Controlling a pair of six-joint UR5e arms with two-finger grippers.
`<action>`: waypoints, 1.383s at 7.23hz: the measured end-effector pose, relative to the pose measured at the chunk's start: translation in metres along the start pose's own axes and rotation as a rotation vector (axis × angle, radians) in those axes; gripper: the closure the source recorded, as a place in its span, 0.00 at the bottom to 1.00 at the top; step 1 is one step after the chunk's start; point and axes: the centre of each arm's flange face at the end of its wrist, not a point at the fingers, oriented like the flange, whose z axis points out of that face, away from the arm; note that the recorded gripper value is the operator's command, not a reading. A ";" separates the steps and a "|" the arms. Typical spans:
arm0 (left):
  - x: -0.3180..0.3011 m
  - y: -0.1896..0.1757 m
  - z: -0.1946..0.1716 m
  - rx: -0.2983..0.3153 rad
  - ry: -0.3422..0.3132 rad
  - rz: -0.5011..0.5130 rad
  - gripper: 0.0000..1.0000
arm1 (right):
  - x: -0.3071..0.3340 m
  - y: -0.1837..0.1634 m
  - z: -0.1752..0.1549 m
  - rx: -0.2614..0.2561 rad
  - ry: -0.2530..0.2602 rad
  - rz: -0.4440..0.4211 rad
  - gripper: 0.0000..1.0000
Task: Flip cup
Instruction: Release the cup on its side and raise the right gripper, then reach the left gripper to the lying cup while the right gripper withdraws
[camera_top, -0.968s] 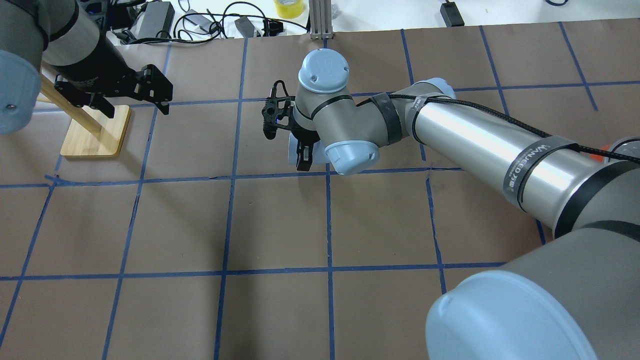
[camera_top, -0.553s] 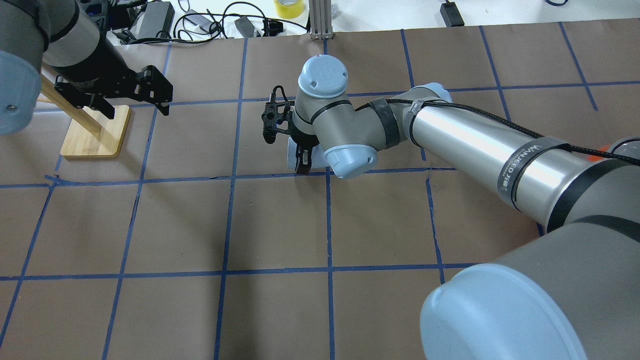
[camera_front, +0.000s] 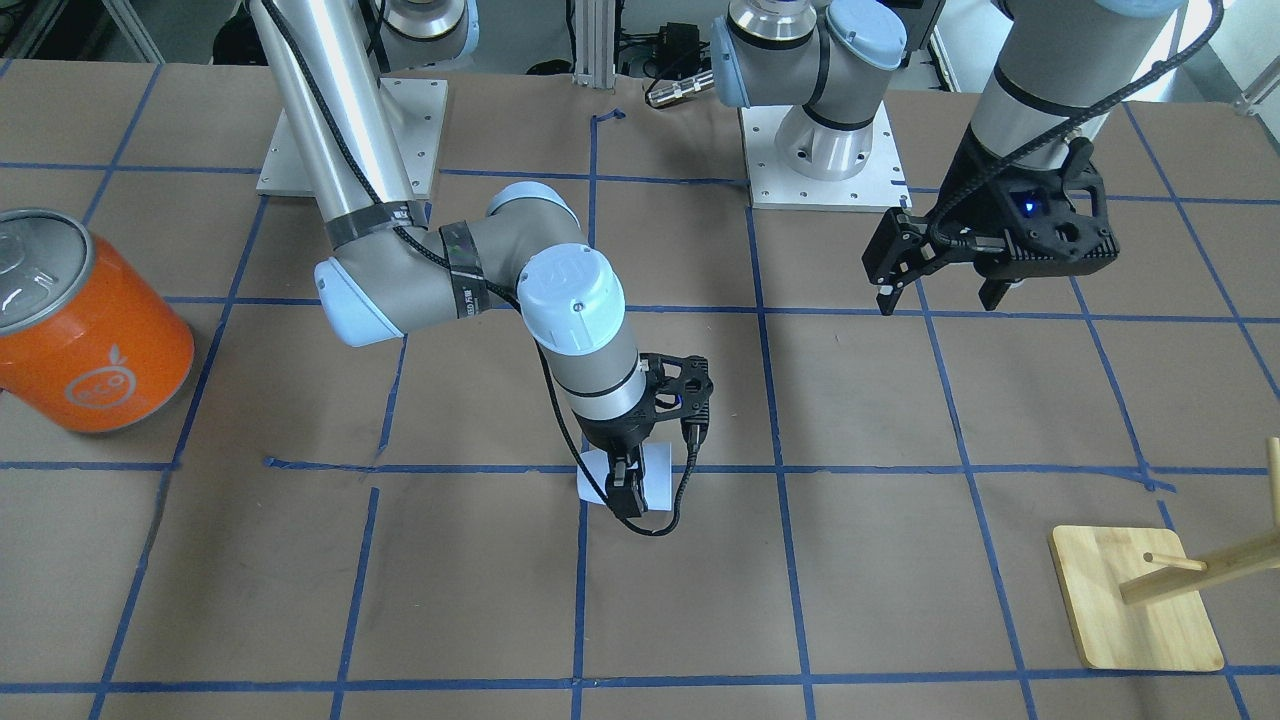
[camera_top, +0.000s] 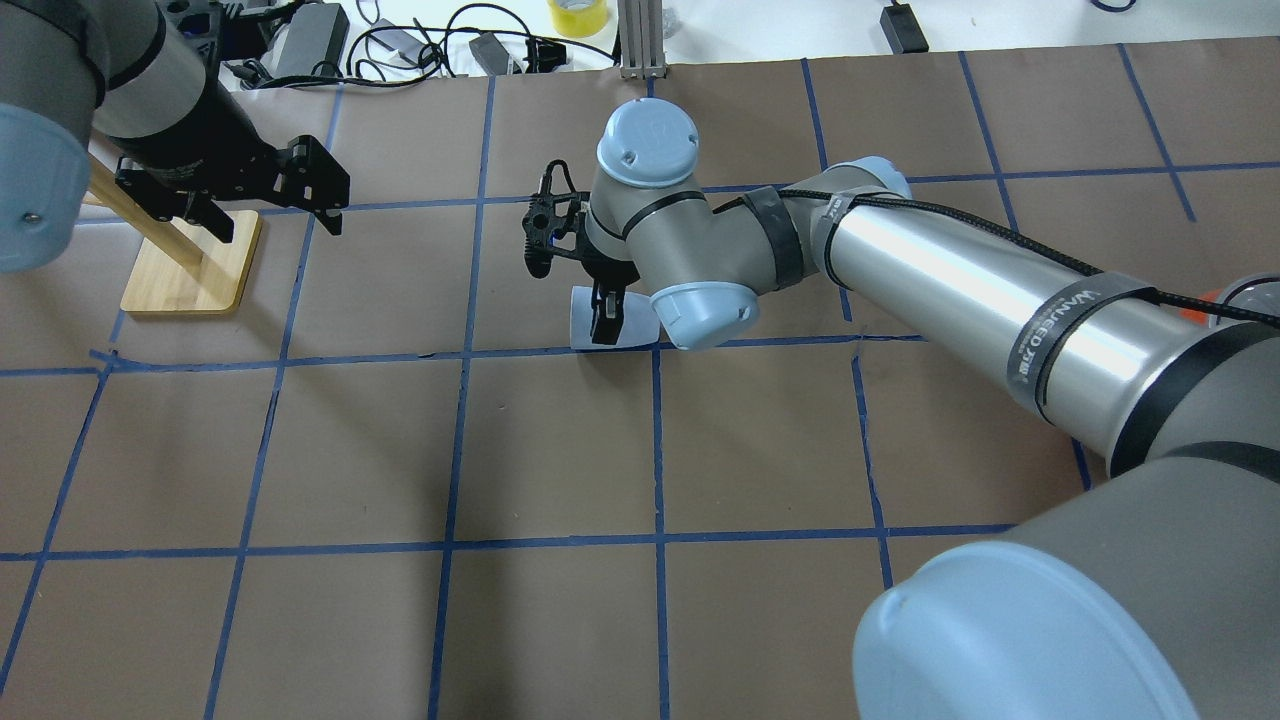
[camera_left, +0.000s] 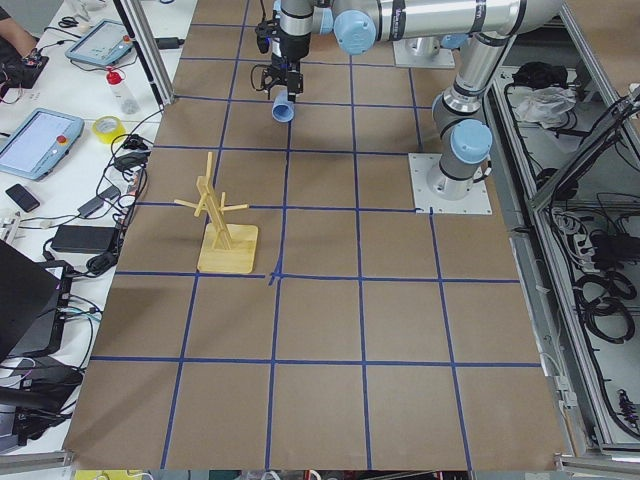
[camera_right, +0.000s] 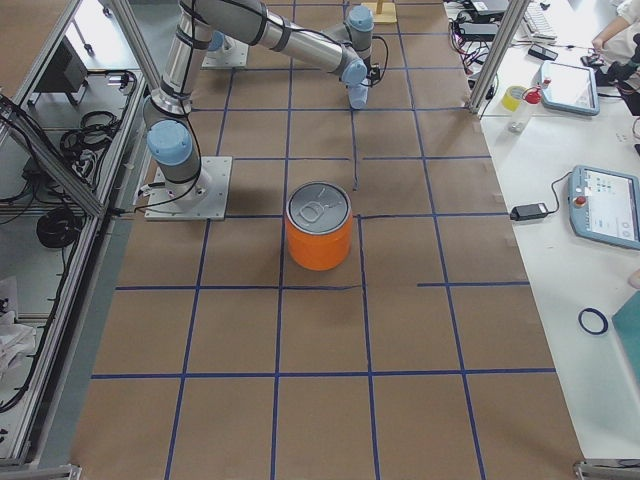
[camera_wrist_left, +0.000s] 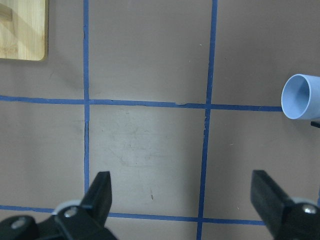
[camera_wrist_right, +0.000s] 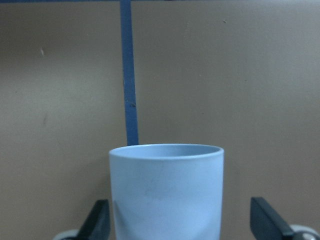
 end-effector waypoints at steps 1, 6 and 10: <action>0.000 -0.001 0.002 -0.004 0.002 -0.002 0.00 | -0.001 0.002 -0.041 0.015 -0.015 0.022 0.00; 0.028 -0.031 0.062 -0.051 0.271 -0.041 0.00 | -0.018 0.120 -0.257 0.010 -0.066 0.362 0.00; 0.081 -0.056 0.177 -0.083 0.533 -0.134 0.03 | -0.034 0.172 -0.325 -0.160 0.088 0.768 0.00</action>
